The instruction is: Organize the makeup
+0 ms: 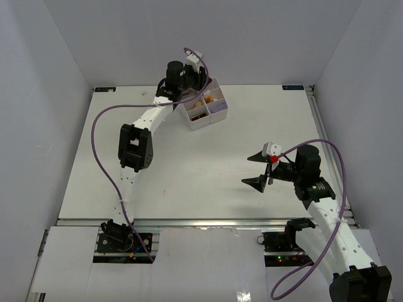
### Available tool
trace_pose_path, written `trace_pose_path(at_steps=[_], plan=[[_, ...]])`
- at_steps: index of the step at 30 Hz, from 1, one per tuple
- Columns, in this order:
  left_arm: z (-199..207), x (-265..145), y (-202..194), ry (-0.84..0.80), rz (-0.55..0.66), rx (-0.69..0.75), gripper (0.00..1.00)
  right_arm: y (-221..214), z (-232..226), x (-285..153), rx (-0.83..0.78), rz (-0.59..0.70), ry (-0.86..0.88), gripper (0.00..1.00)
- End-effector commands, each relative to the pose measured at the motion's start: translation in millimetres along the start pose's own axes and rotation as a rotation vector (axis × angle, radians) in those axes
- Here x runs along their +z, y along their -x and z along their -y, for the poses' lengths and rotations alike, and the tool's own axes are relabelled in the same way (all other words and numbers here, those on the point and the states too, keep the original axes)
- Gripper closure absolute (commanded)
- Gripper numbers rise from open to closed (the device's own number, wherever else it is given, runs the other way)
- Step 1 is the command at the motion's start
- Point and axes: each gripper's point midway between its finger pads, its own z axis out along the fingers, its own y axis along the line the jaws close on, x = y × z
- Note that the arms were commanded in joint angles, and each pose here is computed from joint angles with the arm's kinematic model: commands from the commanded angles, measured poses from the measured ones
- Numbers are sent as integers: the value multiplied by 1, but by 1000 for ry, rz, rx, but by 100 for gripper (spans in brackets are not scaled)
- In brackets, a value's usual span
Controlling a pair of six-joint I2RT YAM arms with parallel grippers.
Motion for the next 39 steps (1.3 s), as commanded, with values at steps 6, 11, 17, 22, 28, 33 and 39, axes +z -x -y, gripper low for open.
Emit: trace_pose_path(at_steps=[6, 11, 17, 22, 28, 33, 39], plan=[[-24, 1, 31, 69, 100, 104, 100, 6, 2, 0, -33, 12, 3, 10], [-34, 4, 18, 111, 81, 133, 100, 6, 2, 1, -35, 12, 5, 10], [-35, 4, 12, 123, 67, 143, 82, 6, 0, 1, -32, 14, 10, 10], [-30, 5, 2, 118, 39, 157, 59, 7, 0, 0, -38, 17, 9, 10], [-29, 4, 2, 131, 30, 184, 48, 8, 1, 0, -42, 19, 6, 10], [-31, 2, 0, 144, 16, 207, 43, 8, -1, 0, -42, 21, 11, 10], [-26, -2, 9, 137, 23, 215, 37, 8, -1, 0, -44, 23, 12, 10]])
